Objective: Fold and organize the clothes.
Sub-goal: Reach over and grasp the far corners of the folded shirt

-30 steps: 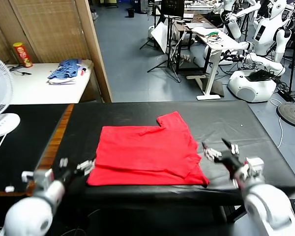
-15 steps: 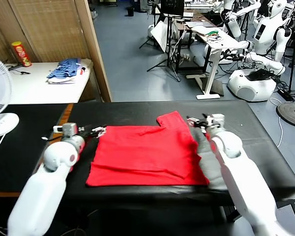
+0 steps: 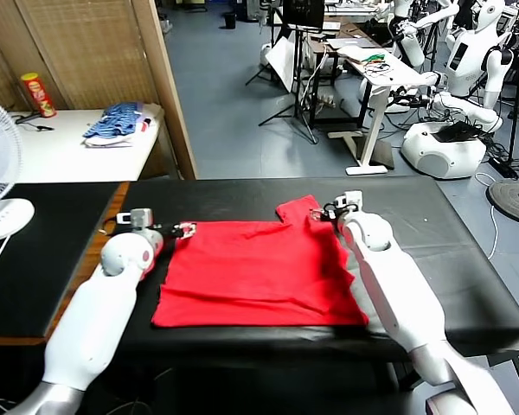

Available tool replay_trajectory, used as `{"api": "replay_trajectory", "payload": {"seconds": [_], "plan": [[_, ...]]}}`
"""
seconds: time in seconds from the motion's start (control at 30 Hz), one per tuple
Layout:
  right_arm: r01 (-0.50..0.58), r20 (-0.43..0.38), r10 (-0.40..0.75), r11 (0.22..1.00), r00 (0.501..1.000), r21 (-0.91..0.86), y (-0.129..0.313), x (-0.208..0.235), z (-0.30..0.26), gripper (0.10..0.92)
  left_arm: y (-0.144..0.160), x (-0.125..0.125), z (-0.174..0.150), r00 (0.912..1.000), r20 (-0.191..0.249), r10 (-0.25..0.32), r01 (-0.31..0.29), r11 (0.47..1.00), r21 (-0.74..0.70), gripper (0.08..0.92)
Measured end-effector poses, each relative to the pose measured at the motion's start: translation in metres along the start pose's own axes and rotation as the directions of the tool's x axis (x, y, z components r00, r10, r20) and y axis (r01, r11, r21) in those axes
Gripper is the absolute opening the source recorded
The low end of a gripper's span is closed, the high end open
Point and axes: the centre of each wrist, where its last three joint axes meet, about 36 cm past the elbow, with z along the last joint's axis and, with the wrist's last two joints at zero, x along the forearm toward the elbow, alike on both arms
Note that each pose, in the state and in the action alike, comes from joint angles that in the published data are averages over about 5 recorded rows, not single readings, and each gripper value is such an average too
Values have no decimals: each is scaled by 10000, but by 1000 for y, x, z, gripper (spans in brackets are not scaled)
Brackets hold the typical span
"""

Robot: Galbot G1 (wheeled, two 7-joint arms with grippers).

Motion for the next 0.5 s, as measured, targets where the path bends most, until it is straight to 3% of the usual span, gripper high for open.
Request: {"api": "replay_trajectory", "payload": {"seconds": [0.17,0.27,0.37,0.5], "plan": [[57,68,-55,9998,10000,-169,3,-2,5,274,1,-5,7,10000,70,-64,66,9999,-159,401],[52,192,-47,9997,9998,-234,4,-2,7,150,-1,-5,10,10000,78,-60,61,9997,-233,234],[57,404,-45,9996,9992,-284,4,0,9,122,-2,-4,11,10000,89,4,-2,9997,-247,137],[113,983,-82,9994,9951,-313,0,6,10,122,-2,0,11,9997,156,163,-160,9997,-203,127]]}}
